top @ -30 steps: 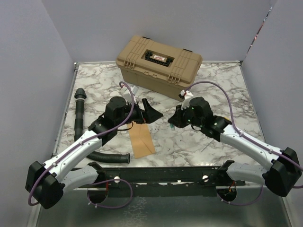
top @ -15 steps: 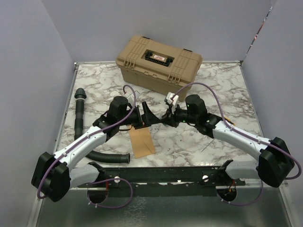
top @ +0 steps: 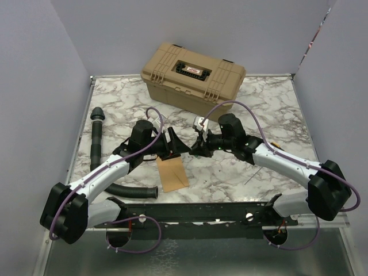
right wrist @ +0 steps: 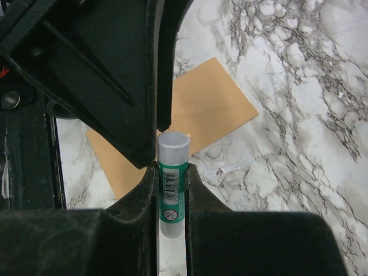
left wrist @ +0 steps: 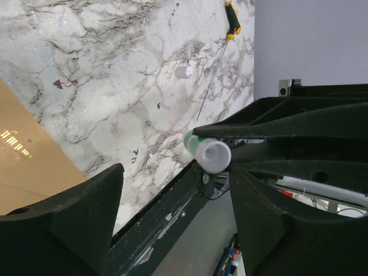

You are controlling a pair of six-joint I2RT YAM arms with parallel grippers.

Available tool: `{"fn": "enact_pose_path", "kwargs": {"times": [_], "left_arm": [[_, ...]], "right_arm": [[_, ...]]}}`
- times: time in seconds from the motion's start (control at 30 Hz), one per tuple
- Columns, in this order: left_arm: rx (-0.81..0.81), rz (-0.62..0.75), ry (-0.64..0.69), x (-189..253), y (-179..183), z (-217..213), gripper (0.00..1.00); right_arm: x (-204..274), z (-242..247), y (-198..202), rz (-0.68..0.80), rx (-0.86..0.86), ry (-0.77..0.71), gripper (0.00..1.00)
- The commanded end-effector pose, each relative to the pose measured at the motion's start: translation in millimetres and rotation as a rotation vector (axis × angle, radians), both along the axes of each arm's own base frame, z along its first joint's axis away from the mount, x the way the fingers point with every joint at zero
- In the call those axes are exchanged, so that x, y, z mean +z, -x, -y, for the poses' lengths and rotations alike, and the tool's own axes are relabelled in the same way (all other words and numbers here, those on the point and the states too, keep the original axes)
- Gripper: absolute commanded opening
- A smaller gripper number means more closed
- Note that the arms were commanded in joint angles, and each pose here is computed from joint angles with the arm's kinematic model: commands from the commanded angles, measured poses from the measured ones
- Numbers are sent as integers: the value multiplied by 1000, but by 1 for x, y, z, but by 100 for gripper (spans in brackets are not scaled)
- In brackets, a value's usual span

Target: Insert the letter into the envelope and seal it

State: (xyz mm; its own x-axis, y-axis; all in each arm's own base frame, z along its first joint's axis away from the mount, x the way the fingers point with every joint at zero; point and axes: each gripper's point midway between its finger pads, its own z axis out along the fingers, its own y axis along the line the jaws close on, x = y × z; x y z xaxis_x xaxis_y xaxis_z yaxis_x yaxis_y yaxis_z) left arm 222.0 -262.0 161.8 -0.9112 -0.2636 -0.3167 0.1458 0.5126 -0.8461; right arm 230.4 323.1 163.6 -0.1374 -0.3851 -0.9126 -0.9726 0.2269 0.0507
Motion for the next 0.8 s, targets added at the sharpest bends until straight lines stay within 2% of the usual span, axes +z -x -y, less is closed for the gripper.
{"fn": "enact_pose_path", "kwargs": {"times": [0.0,0.1,0.3,0.63,0.77], "left_arm": [[-19,3,59,4,0,4,83],[-9,-3,60,0,-1,2,82],[-29,-35,71,-8,5,3,59],[-133,-84,127,-12,24,10,46],[-159,-102,126,-18,30,9,32]], "right_arm": [[-6,-6,11,-28,68,24,1],[-3,-9,16,-48,100,4,0],[0,-14,19,-59,122,-17,1],[-7,-21,15,-85,133,-14,1],[-7,-23,14,-81,133,-20,1]]}}
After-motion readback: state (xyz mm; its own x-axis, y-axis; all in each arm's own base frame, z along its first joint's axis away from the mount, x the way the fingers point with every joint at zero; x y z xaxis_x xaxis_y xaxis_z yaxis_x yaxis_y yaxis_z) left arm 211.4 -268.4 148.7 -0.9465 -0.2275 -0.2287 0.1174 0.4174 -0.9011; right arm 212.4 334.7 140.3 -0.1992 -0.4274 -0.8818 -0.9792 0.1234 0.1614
